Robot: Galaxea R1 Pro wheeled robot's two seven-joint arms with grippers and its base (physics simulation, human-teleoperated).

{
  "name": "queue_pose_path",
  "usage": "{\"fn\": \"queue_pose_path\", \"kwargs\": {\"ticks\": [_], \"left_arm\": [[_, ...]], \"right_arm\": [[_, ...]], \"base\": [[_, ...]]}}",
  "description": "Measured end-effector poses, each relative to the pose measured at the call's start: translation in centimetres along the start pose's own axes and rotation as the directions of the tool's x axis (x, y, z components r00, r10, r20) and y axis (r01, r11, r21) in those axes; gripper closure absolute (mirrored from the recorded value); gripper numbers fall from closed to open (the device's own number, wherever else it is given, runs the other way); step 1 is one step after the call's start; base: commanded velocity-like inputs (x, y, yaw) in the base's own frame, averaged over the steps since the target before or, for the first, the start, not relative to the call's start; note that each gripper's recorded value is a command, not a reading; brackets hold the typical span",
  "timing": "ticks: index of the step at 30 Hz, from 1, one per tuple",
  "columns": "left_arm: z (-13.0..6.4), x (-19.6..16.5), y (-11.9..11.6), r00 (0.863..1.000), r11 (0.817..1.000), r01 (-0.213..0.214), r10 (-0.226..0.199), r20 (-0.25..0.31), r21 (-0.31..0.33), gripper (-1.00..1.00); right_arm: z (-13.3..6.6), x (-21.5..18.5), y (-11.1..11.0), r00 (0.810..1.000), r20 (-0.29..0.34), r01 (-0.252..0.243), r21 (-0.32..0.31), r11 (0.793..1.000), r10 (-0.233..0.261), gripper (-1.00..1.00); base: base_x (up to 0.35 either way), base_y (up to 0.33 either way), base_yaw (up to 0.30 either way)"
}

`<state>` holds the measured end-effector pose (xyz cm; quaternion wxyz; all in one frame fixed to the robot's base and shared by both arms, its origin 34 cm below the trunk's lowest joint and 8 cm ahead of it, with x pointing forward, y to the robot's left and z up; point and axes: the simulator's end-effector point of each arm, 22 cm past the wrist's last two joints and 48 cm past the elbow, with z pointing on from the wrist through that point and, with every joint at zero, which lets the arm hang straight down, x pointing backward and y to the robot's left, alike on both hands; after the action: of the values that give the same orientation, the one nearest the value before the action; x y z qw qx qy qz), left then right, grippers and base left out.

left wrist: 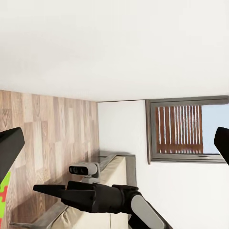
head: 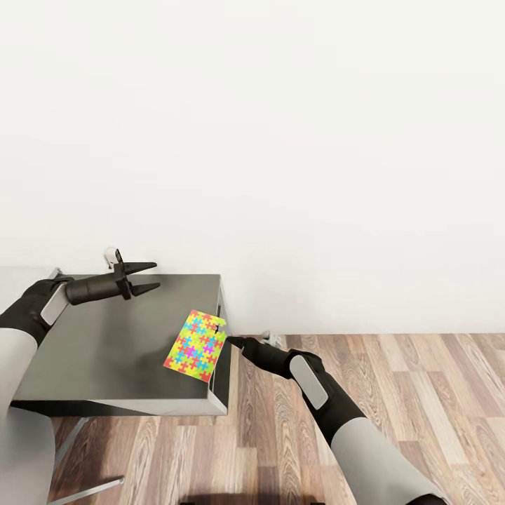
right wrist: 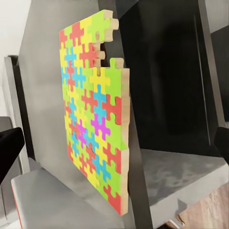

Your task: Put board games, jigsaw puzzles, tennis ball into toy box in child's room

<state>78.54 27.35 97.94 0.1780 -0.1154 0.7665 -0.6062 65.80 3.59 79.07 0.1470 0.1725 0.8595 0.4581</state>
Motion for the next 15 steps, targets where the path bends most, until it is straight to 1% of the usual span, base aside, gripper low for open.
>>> {"fn": "queue_pose_path", "kwargs": {"ticks": [12, 15], "left_arm": [[0.06, 0.02, -0.01, 1.000, 1.000, -0.001, 0.001, 0.000, 0.001, -1.00], [0.06, 0.04, -0.04, 1.000, 1.000, -0.002, 0.002, 0.000, 0.001, -1.00]], "right_arm": [[0.00, -0.05, 0.01, 1.000, 0.002, 0.001, 0.000, 1.000, -0.001, -1.00], [-0.02, -0.04, 0.02, 1.000, 0.003, 0.001, -0.001, 1.000, -0.001, -1.00]], "base": [[0.002, 0.000, 0.000], [0.100, 0.000, 0.000]]}}
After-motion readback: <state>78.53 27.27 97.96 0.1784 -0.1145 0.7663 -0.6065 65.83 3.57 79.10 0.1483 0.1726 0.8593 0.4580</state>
